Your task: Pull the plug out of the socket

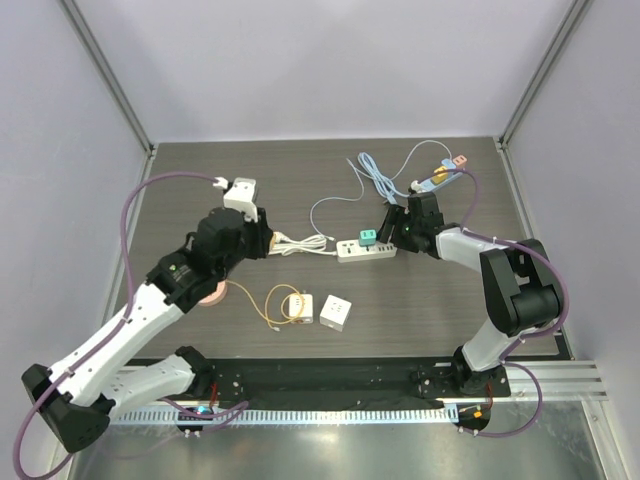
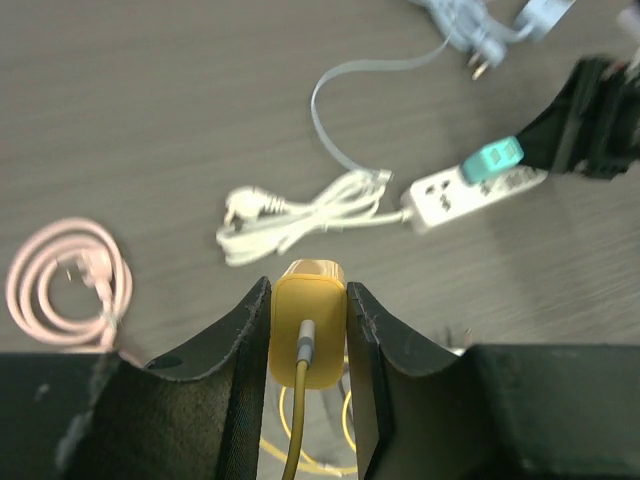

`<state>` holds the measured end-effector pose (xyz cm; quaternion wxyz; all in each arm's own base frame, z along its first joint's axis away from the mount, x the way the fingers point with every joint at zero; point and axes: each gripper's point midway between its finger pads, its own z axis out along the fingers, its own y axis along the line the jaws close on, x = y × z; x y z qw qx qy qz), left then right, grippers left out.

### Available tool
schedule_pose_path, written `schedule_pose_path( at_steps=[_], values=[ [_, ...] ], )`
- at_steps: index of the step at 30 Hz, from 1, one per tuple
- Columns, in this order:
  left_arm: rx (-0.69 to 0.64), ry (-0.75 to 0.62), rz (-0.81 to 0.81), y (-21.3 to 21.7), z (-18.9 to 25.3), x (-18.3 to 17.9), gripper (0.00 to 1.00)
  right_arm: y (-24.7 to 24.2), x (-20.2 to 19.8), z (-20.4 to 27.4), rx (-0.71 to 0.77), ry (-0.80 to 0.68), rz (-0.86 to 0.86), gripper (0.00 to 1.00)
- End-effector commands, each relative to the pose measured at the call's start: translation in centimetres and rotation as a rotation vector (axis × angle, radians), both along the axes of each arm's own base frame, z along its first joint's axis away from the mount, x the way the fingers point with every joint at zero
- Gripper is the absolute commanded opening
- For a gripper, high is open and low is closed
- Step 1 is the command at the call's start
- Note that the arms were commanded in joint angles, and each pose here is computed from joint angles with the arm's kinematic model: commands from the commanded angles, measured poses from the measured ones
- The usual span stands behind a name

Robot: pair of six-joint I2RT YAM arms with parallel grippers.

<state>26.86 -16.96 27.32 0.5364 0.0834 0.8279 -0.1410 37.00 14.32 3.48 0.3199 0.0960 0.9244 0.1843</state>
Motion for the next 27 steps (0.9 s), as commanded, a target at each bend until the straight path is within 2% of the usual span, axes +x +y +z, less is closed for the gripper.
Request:
schedule_pose_path(
  at_steps=[1,4,5,12,19,22,25,27],
  values=[
    [-0.113,0.05,0.115,0.2,-1.8,0.3,0.0,-1.7,-5.5,-5.4,-0.105,0.236,0.026,0.65],
    [-0.088,0.132,0.243,2.1,-5.2,-0.1,0.0,-1.7,-5.6,-5.4,-0.105,0.238,0.028,0.65],
    [-0.122,0.16,0.291,2.3,-5.9,-0.2,0.0,-1.6,-5.5,-5.4,-0.104,0.236,0.027,0.65],
    [-0.102,0.352,0.408,3.0,-12.3,-2.1,0.0,-1.2,-5.6,-5.5,-0.09,0.243,0.041,0.65],
    [-0.141,0.501,0.384,1.1,-17.4,-3.4,0.01,-1.1,-5.5,-5.6,-0.083,0.24,0.042,0.66],
    [-0.143,0.56,0.423,1.1,-19.8,-3.9,0.03,-1.1,-5.5,-5.7,-0.081,0.242,0.043,0.66],
    [-0.139,0.584,0.447,1.3,-20.8,-4.2,0.08,-1.0,-5.6,-5.7,-0.079,0.244,0.045,0.66],
    [-0.15,0.592,0.462,1.4,-21.1,-4.5,0.26,-1.0,-5.5,-5.7,-0.075,0.242,0.046,0.65]
  ],
)
